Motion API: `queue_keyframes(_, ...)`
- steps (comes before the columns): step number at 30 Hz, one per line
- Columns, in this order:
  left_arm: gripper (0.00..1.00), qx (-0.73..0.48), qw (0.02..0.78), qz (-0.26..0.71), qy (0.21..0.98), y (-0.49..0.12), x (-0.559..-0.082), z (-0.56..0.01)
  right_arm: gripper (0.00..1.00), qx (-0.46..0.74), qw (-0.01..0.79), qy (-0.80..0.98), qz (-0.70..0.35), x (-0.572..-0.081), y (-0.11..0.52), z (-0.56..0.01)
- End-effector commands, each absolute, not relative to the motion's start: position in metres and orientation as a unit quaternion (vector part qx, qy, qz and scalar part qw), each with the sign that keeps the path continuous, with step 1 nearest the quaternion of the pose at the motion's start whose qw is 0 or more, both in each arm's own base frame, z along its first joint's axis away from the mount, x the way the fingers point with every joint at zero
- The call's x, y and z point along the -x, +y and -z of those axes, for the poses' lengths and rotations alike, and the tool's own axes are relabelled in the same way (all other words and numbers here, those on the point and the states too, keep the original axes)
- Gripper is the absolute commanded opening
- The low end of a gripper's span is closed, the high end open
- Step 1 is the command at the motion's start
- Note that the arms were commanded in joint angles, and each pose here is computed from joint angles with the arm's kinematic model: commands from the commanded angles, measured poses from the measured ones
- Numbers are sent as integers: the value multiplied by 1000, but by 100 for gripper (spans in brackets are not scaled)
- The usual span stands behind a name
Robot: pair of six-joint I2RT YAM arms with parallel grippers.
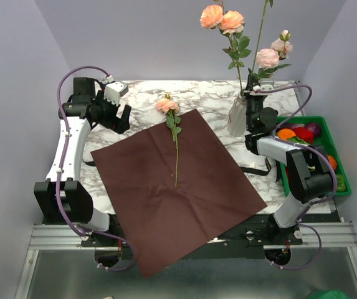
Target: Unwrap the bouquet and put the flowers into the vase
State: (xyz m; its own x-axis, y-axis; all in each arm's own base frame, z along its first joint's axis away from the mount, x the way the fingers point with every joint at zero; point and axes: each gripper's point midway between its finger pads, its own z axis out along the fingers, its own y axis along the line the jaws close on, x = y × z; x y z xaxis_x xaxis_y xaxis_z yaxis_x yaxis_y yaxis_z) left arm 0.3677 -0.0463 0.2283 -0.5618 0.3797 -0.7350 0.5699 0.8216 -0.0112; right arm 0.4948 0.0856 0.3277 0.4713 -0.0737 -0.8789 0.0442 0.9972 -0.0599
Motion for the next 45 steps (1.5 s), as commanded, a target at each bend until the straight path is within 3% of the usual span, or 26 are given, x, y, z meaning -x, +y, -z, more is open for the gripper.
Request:
queue_keyframes(1, 99, -275, 391, 120, 870, -47, -372, -236, 1, 2, 885, 464, 17, -491, 87, -350)
queue_keyframes(8, 99, -277, 391, 117, 870, -46, -375, -238, 1, 26, 888, 459, 19, -487, 93, -344)
queue_keyframes(10, 99, -279, 392, 116, 869, -47, -376, -239, 23, 46, 893, 446, 32, -478, 96, -344)
queue_keyframes(12, 99, -280, 392, 115, 869, -46, -376, -239, 61, 54, 897, 438, 40, -470, 99, -345)
queue_keyframes(18, 99, -281, 394, 114, 868, -48, -374, -241, 76, 37, 901, 428, 54, -446, 90, -349)
queue_keyframes(28, 99, -286, 400, 119, 863, -59, -373, -247, 78, 4, 919, 389, 71, -392, 67, -391)
queue_keyframes(35, 99, -290, 407, 133, 856, -76, -369, -256, 77, -3, 903, 430, 11, -354, 66, -416)
queue_keyframes(40, 99, -277, 407, 148, 858, -80, -364, -257, 77, 41, 870, 489, -45, -334, 96, -421)
queue_keyframes(45, 99, -260, 411, 136, 863, -75, -359, -258, 84, 147, 756, 630, -102, -333, 173, -386)
